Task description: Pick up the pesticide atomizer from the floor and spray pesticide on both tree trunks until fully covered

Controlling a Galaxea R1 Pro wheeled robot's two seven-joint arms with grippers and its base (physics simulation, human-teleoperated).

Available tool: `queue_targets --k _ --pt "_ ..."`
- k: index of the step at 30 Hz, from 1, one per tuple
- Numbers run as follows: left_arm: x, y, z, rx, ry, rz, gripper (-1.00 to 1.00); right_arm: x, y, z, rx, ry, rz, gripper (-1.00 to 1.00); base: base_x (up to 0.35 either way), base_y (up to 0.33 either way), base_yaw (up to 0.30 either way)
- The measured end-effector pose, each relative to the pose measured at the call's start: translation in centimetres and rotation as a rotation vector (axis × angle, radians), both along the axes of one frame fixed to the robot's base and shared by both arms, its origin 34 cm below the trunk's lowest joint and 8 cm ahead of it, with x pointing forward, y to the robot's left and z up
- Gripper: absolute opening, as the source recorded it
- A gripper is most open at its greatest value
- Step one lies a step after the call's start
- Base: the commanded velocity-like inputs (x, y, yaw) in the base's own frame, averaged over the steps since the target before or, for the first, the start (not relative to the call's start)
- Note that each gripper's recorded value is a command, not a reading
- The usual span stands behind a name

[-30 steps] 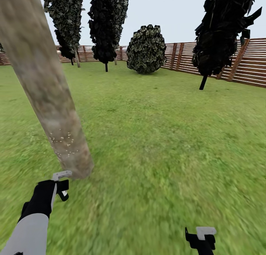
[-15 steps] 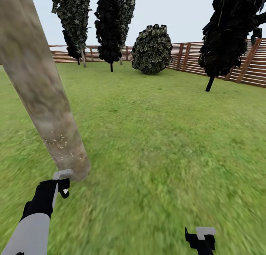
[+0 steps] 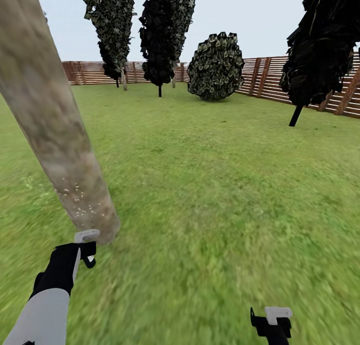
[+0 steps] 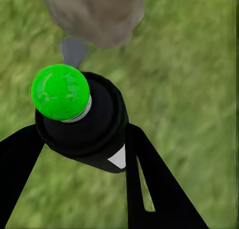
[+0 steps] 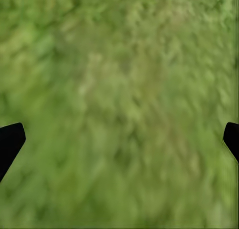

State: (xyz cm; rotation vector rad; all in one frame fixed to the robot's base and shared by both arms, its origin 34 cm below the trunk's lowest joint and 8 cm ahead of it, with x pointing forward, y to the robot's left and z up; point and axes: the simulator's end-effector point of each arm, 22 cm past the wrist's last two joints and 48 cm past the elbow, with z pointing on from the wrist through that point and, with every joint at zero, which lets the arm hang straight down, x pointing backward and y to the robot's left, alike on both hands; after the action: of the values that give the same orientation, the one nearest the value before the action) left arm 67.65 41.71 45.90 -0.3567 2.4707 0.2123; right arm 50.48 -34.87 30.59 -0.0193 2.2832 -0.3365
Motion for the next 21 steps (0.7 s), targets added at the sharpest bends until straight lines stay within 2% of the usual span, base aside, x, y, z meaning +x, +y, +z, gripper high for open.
queue_targets --k 7,21 --pt "0.01 -0.08 -0.01 -0.001 0.0 0.0 -1.0 -0.01 0.03 -0.01 0.0 0.0 0.0 1.0 0.224 -0.209 0.033" --pt "0.11 -0.64 -0.09 -0.004 -0.002 -0.003 -1.0 -0.02 0.06 -0.03 0.0 0.001 -0.001 1.0 0.154 -0.237 0.261"
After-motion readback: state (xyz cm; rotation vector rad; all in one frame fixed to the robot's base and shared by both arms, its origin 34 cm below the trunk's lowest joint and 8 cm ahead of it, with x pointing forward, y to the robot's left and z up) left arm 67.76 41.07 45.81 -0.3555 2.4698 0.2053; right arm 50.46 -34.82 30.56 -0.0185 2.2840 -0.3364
